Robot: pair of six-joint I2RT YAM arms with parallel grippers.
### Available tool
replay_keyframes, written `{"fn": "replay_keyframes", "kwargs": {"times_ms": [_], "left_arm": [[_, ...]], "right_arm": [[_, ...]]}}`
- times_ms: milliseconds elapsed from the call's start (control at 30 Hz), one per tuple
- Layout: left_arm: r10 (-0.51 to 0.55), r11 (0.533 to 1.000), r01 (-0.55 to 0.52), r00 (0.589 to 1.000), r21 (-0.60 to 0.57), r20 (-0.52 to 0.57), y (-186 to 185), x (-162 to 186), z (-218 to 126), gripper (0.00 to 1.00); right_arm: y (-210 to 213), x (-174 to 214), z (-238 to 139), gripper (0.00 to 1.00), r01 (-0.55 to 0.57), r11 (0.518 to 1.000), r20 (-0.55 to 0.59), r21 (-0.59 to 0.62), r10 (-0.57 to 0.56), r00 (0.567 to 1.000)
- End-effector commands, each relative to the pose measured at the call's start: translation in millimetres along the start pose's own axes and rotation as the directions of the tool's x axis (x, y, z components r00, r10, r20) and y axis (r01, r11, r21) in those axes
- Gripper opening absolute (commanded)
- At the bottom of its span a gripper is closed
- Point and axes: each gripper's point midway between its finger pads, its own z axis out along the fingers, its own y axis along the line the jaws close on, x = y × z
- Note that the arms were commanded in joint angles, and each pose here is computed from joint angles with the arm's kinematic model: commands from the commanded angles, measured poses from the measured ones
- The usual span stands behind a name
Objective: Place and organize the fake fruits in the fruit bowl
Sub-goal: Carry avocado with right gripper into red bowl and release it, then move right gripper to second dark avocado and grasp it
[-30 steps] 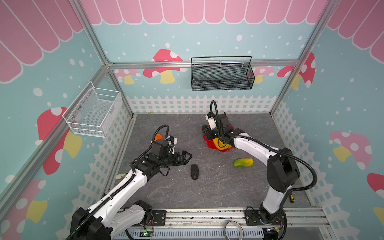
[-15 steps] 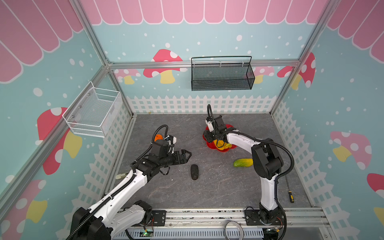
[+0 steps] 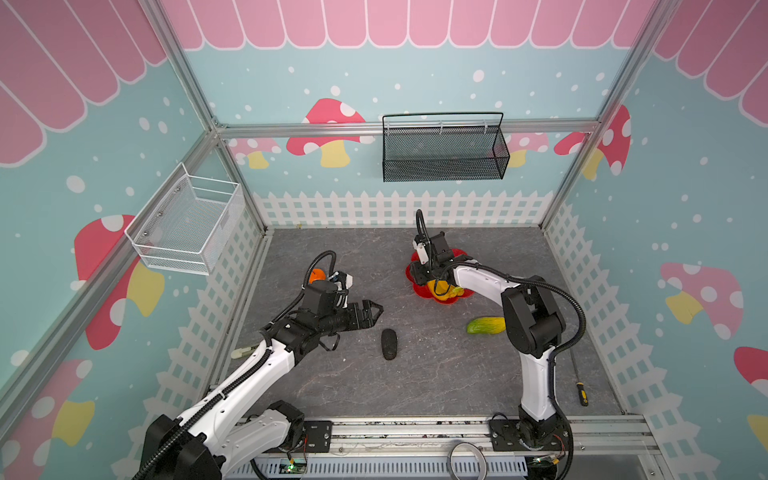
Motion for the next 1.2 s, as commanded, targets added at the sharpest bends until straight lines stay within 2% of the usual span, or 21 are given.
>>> {"fn": "replay_keyframes", "kwargs": {"times_ms": [0,133,300,433,600,733,933,1167], "left_arm": [[-0.014,1.000,0.014,1.000,0.008,0.021,0.2,-1.8,-3.0,1.00],[-0.012,1.000,0.011,0.999,0.018,0.030,-2.0,-2.7,-6.3,0.99],[-0.020,0.999,0.020,0.999,0.026,0.026,-4.3,0.0,-12.2,0.99],[-0.035,0.999,0.035,0.999,-0.006,-0.026,2.1,14.8,-19.6,0.99],[-0.066,0.995,0.059,0.995,-0.084,-0.077,14.8,33.3,-37.9,0.99],[-0.090,0.996,0.084,0.983,-0.042,-0.159,8.0,52.7,-44.2,0.99],[-0.104,0.994,0.098,0.981,-0.046,-0.166,14.3,63.9,-45.7,0.99],[-0.102,0.994,0.097,0.987,-0.044,-0.121,17.6,63.3,-50.7,0.99]], "right_arm": [[-8.1,9.6,6.7,0.61,0.004,1.000,-0.018,0.024,-0.003,1.000],[-8.1,1.2,-0.5,0.73,0.023,0.999,0.005,0.028,-0.023,1.000],[-4.8,-16.3,-24.0,0.76,0.052,0.998,0.073,0.030,-0.054,0.996],[17.7,-23.4,-62.1,0.79,0.077,0.997,0.130,-0.015,-0.075,0.989],[78.1,29.1,-91.1,0.82,0.065,0.974,0.055,-0.217,-0.054,0.997],[120.0,86.0,-101.1,0.85,0.026,0.952,-0.041,-0.306,-0.041,0.998],[147.2,134.1,-98.6,0.85,-0.016,0.950,-0.138,-0.312,-0.029,0.990],[170.1,147.6,-92.0,0.85,0.000,0.941,-0.155,-0.337,-0.055,0.986]]}}
